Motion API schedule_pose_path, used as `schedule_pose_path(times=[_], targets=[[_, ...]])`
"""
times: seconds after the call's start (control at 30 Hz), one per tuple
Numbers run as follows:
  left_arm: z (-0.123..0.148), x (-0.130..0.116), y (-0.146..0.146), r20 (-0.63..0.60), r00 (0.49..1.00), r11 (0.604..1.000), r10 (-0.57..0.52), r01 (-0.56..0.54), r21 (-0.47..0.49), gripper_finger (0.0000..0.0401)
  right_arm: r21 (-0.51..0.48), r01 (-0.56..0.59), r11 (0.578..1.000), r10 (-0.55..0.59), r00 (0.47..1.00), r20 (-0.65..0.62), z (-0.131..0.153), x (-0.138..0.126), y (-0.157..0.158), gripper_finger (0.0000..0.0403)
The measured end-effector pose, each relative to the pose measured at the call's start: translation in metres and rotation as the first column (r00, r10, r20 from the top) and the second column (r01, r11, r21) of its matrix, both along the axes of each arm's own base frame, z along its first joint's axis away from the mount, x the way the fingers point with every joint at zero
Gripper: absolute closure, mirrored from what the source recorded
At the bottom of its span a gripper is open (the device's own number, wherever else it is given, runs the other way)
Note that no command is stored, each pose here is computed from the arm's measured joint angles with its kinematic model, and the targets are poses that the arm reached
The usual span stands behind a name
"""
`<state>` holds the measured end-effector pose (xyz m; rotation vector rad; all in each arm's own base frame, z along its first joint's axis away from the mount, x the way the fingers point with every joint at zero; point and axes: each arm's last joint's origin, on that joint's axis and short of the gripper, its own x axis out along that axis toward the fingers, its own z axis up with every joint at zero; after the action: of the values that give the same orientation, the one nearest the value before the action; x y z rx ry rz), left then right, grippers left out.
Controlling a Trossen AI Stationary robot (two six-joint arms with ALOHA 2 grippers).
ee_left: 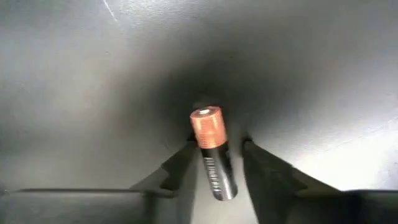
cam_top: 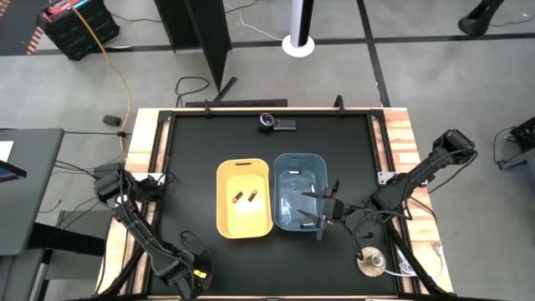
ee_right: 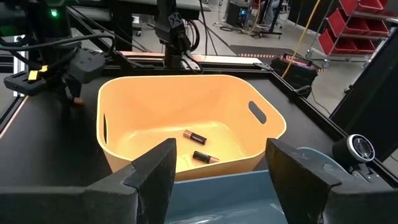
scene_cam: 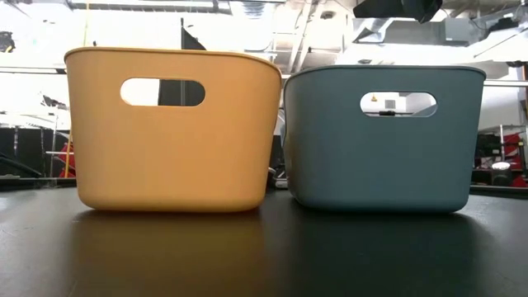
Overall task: Sort batteries
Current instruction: Put the black battery into the yellow bin
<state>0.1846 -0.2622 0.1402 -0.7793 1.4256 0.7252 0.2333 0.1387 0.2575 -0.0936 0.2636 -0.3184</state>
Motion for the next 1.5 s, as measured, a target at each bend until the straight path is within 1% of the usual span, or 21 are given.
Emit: schedule_pose_path(times=[0.13, 0.2, 0.4, 0.57, 0.63, 0.7, 0.8, 0.9, 1.0, 1.07, 1.13, 1.2, 1.27, 1.33, 1.43, 1.5], targets=[[-0.001, 0.001, 0.000, 0.003, 1.000, 1.000, 0.002, -0.002, 0.005, 0.0343, 0.000, 0.000, 1.000, 0.000, 1.000, 0.000, 0.000, 0.000, 0.000, 0.0139], [-0.001, 0.001, 0.001, 0.015, 1.000, 1.000, 0.004, -0.005, 0.018, 0.0364, 0.000, 0.000, 1.000, 0.000, 1.000, 0.000, 0.000, 0.000, 0.000, 0.0139], [0.000, 0.002, 0.003, 0.027, 1.000, 0.999, -0.009, 0.008, 0.031, 0.0364, 0.000, 0.000, 1.000, 0.000, 1.000, 0.000, 0.000, 0.000, 0.000, 0.0139], [0.007, 0.001, 0.005, 0.063, 0.998, 0.999, -0.027, 0.025, 0.033, 0.0364, 0.000, 0.000, 1.000, 0.000, 1.000, 0.000, 0.000, 0.000, 0.000, 0.0139], [0.011, 0.001, 0.006, 0.092, 0.995, 0.999, -0.032, 0.028, 0.041, 0.0364, 0.000, 0.000, 1.000, 0.000, 1.000, 0.000, 0.000, 0.000, 0.000, 0.0139], [0.014, 0.001, 0.009, 0.121, 0.992, 0.997, -0.045, 0.037, 0.072, 0.0364, 0.000, 0.000, 1.000, 0.000, 1.000, 0.000, 0.000, 0.000, 0.000, 0.0139], [0.023, 0.003, 0.014, 0.216, 0.974, 0.992, -0.064, 0.037, 0.124, 0.0364, 0.000, 0.000, 1.000, 0.000, 1.000, 0.000, 0.000, 0.000, 0.000, 0.0139], [0.041, 0.005, 0.018, 0.346, 0.934, 0.986, -0.095, 0.040, 0.162, 0.0364, 0.000, 0.000, 1.000, 0.000, 1.000, 0.000, 0.000, 0.000, 0.000, 0.0139], [0.059, 0.006, 0.027, 0.436, 0.891, 0.980, -0.128, 0.045, 0.196, 0.0364, 0.000, 0.000, 1.000, 0.000, 1.000, 0.000, 0.000, 0.000, 0.000, 0.0139], [0.074, 0.007, 0.033, 0.496, 0.854, 0.974, -0.158, 0.051, 0.222, 0.0364, 0.000, 0.000, 1.000, 0.000, 1.000, 0.000, 0.000, 0.000, 0.000, 0.0139], [0.088, 0.008, 0.041, 0.551, 0.809, 0.961, -0.204, 0.059, 0.269, 0.0364, 0.000, 0.000, 1.000, 0.000, 1.000, 0.000, 0.000, 0.000, 0.000, 0.0139], [0.103, 0.009, 0.051, 0.601, 0.758, 0.941, -0.254, 0.049, 0.336, 0.0364, 0.000, 0.000, 1.000, 0.000, 1.000, 0.000, 0.000, 0.000, 0.000, 0.0139], [0.118, 0.014, 0.065, 0.643, 0.704, 0.910, -0.302, 0.012, 0.414, 0.0364, 0.000, 0.002, 1.000, -0.002, 1.000, 0.000, 0.000, 0.000, 0.000, 0.0139], [0.130, 0.022, 0.079, 0.656, 0.670, 0.875, -0.348, -0.019, 0.484, 0.0364, 0.002, 0.003, 1.000, -0.003, 1.000, 0.001, 0.000, 0.000, 0.000, 0.0139], [0.142, 0.040, 0.100, 0.637, 0.654, 0.832, -0.409, -0.019, 0.555, 0.0364, 0.007, 0.004, 1.000, -0.004, 1.000, 0.003, 0.000, 0.000, 0.000, 0.0139], [0.145, 0.053, 0.115, 0.608, 0.660, 0.801, -0.442, -0.015, 0.598, 0.0364, 0.008, 0.004, 1.000, -0.004, 1.000, 0.003, 0.000, 0.000, 0.000, 0.0139]])
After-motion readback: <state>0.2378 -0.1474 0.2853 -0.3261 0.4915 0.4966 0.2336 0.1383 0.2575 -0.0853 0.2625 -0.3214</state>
